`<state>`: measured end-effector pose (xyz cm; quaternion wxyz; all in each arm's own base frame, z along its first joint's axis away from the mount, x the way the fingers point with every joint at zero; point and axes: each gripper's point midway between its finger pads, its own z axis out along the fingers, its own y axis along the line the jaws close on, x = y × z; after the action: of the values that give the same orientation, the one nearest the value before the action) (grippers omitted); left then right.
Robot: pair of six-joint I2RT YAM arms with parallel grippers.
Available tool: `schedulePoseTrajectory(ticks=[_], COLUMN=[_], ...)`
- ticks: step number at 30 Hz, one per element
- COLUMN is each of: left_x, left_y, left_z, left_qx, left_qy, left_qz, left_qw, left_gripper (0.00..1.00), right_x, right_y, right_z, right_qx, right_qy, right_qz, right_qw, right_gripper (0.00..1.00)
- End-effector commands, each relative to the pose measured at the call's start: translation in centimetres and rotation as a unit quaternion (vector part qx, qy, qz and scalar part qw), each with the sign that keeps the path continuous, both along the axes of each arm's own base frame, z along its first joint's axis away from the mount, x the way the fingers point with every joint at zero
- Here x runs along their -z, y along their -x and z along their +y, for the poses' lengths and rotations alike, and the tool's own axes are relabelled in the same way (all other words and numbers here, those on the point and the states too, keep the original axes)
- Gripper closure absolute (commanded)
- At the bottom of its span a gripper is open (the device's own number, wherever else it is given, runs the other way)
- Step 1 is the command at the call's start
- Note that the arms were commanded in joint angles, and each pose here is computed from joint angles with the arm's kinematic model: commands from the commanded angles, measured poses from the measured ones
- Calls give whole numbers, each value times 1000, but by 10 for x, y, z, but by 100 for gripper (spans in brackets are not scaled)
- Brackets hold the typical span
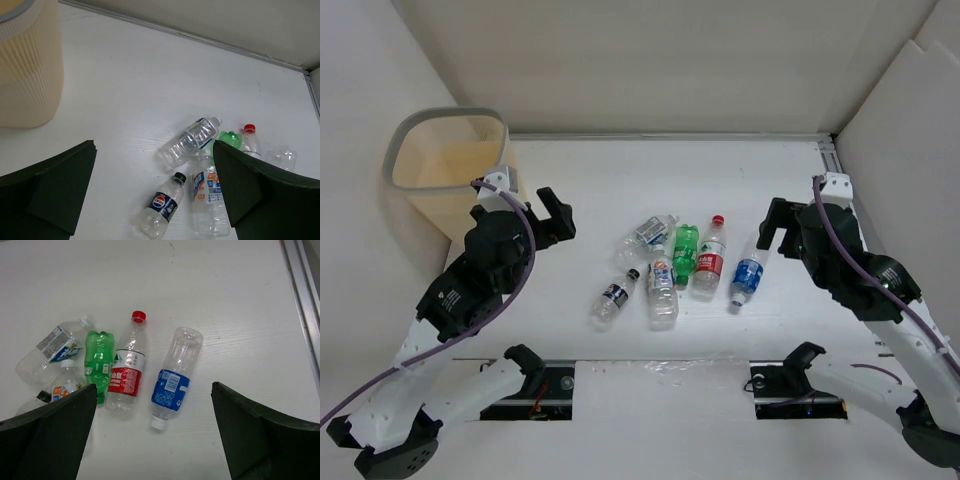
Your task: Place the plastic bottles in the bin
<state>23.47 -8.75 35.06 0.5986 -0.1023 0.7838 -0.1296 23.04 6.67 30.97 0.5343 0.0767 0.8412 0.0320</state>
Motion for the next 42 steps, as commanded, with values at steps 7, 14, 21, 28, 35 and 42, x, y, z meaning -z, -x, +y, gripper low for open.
schedulePoseTrajectory(ticks=[7,14,21,28,35,42], left_x=[4,31,49,52,50,47], left_y=[-1,-13,-14,-9,-5,-2], left_z=[-8,-42,-54,-58,-62,-63], left_qx=[19,79,129,147,164,173], left_qy=[2,-4,1,3,0,5], left_qz=[-4,14,24,22,18,15], left_qw=[1000,997,991,989,986,985], left_gripper=[0,0,0,0,0,0], right_x=[-11,48,120,170,207,251], right_y=[1,-43,-93,-113,-120,-111], right_z=[-13,-3,-9,-6,-16,-12], right_qx=[42,46,67,100,126,112], right_qy=[-23,-57,-65,-56,-57,-64], right_qz=[-21,57,154,201,249,308], right_qw=[999,996,984,973,959,943], right_gripper=[0,0,0,0,0,4])
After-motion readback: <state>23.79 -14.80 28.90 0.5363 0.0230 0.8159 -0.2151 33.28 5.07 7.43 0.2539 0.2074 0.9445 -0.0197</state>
